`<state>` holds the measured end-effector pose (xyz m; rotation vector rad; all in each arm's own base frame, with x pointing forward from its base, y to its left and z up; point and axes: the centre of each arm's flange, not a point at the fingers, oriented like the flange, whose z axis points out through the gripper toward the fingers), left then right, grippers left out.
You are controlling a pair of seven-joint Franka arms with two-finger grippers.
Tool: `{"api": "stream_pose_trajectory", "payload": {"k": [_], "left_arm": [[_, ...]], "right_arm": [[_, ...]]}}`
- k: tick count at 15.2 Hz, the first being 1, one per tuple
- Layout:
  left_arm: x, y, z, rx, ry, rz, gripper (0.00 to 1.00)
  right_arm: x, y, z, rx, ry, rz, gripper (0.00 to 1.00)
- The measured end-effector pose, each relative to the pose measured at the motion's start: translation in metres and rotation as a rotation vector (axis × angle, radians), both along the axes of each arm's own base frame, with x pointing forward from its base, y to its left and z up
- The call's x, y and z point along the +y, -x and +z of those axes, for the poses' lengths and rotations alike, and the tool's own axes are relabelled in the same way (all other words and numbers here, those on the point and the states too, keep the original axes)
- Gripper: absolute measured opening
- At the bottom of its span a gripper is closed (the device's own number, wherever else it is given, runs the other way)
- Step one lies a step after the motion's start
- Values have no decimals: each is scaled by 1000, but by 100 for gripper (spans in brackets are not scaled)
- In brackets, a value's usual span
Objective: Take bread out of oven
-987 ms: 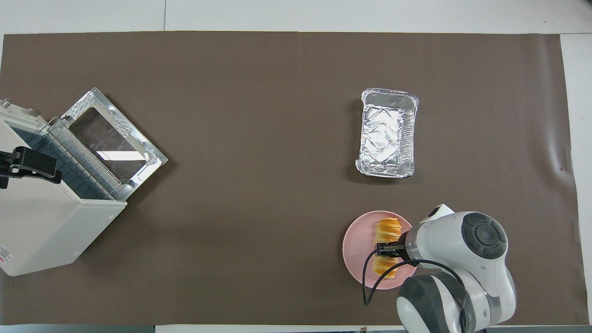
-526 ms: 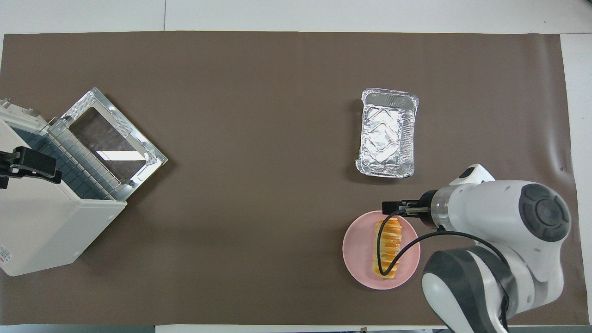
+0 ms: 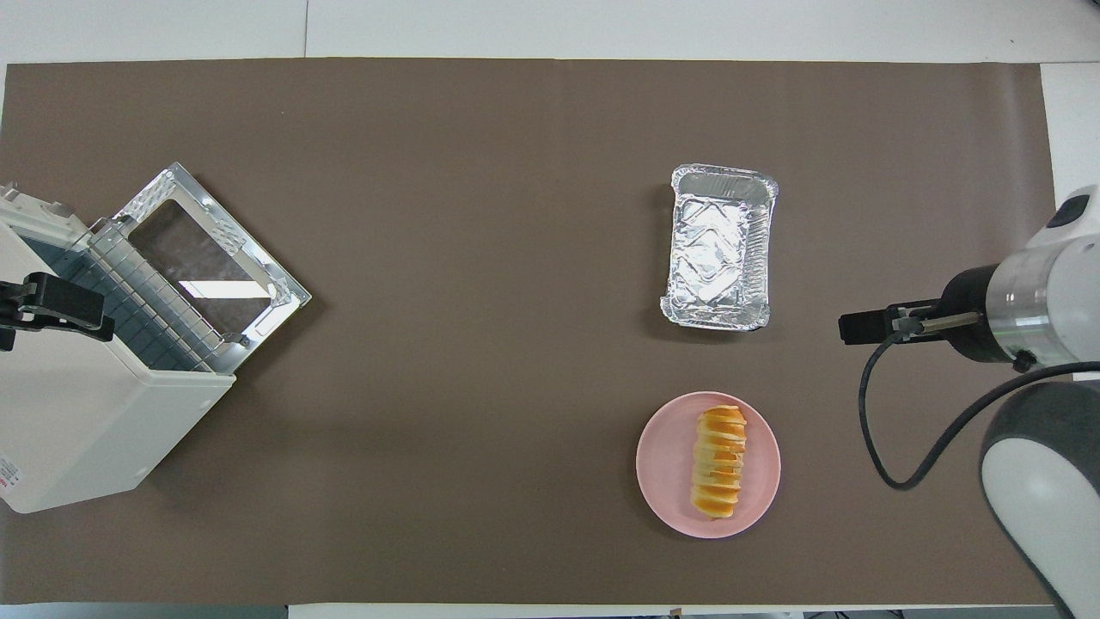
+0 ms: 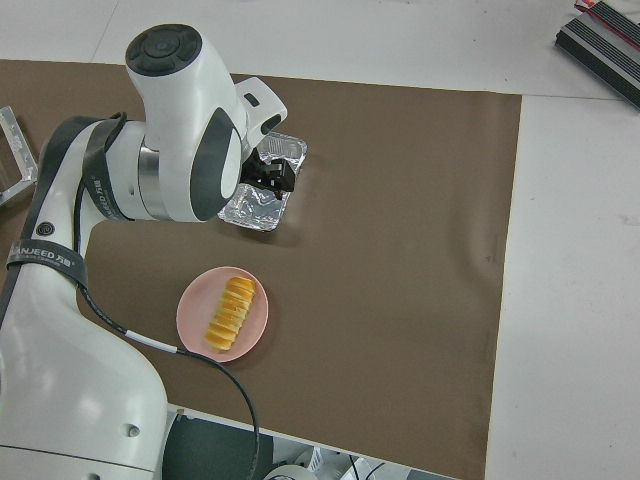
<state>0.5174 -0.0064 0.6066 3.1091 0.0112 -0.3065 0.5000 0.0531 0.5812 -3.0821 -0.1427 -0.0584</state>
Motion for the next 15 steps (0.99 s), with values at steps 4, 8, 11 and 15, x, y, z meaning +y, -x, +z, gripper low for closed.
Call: {"api": "stream_pose_trajectory", "payload": {"k": [4, 8, 11, 15], "left_arm": [[0, 0, 0, 0, 0, 0, 100], [0, 0, 0, 0, 0, 0, 100], [0, 0, 0, 0, 0, 0, 100], [0, 0, 0, 0, 0, 0, 100]], "right_arm": [[-5, -28, 23, 32, 67, 25, 100], [-12, -33, 28, 77, 73, 17, 100], [-21, -35, 31, 79, 73, 0, 100], [-39, -36, 28, 90, 72, -31, 100]]}}
